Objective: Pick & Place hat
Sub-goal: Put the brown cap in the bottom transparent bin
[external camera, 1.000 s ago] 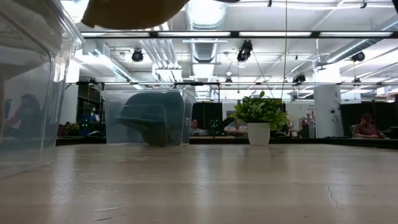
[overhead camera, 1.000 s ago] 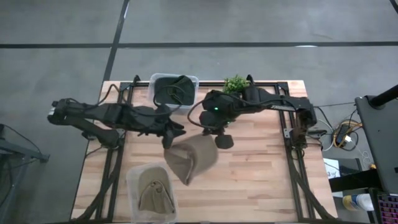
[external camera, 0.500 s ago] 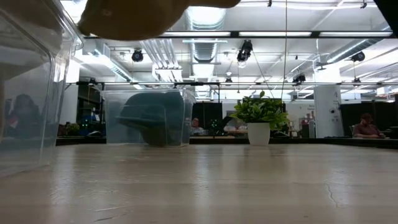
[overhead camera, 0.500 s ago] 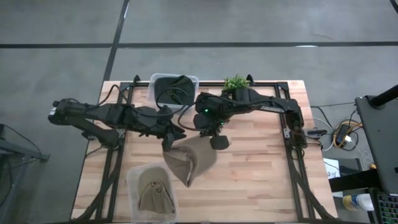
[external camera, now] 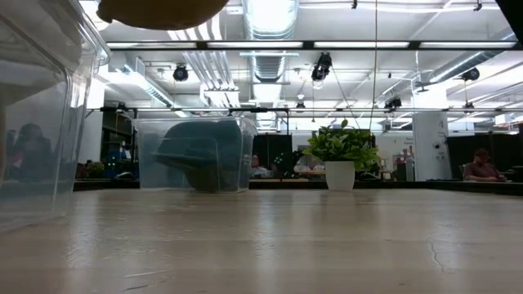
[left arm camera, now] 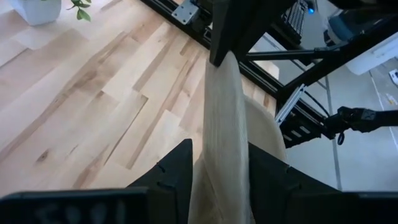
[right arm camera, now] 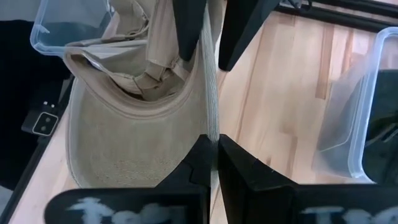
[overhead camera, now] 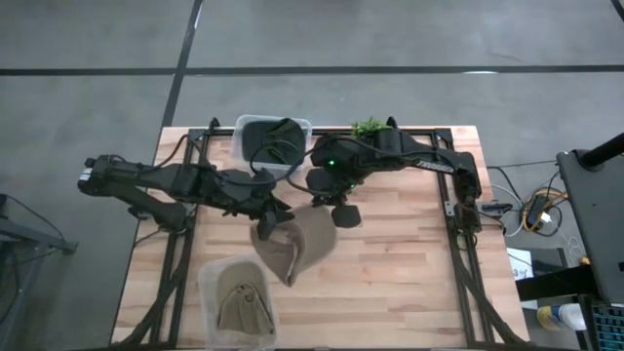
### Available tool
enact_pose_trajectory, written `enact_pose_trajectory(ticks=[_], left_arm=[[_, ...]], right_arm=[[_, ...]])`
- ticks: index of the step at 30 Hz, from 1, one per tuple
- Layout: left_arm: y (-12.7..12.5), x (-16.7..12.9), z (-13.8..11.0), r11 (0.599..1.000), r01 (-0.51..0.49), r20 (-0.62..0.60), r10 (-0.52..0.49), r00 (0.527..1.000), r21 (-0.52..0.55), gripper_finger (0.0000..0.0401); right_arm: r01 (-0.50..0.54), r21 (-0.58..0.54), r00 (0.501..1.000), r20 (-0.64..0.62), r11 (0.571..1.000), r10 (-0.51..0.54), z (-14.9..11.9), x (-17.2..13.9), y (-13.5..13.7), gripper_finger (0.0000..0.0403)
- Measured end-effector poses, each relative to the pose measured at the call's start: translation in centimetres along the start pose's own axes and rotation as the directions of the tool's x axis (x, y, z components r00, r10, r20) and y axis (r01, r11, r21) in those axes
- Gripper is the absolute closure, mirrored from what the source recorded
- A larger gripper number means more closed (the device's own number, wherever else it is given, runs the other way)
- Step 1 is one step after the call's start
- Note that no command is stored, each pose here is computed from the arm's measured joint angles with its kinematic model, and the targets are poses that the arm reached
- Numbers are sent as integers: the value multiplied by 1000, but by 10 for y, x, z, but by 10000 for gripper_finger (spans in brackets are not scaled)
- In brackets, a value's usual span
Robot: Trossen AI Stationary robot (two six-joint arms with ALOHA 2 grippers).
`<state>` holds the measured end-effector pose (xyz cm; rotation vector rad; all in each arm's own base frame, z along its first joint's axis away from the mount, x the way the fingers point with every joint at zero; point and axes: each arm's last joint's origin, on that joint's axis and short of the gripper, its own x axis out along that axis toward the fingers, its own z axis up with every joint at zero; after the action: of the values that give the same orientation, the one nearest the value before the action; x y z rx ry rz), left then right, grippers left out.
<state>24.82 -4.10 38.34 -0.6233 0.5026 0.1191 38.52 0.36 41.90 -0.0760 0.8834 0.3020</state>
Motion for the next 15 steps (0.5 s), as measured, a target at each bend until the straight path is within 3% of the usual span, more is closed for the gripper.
enact_pose_trajectory(ticks=[4,10,15], left_arm=[[2,0,2,1000,-9,12,9,1000,-26,298],[5,2,3,999,-18,6,18,1000,-51,388],[6,0,2,996,-27,-1,27,1000,-84,394]], right_arm=[[0,-3,1000,-1,1000,0,0,-1,0,394],[5,-20,1000,5,1000,-5,0,-1,-1,392],[7,-9,1000,13,1000,-7,1,0,-1,360]])
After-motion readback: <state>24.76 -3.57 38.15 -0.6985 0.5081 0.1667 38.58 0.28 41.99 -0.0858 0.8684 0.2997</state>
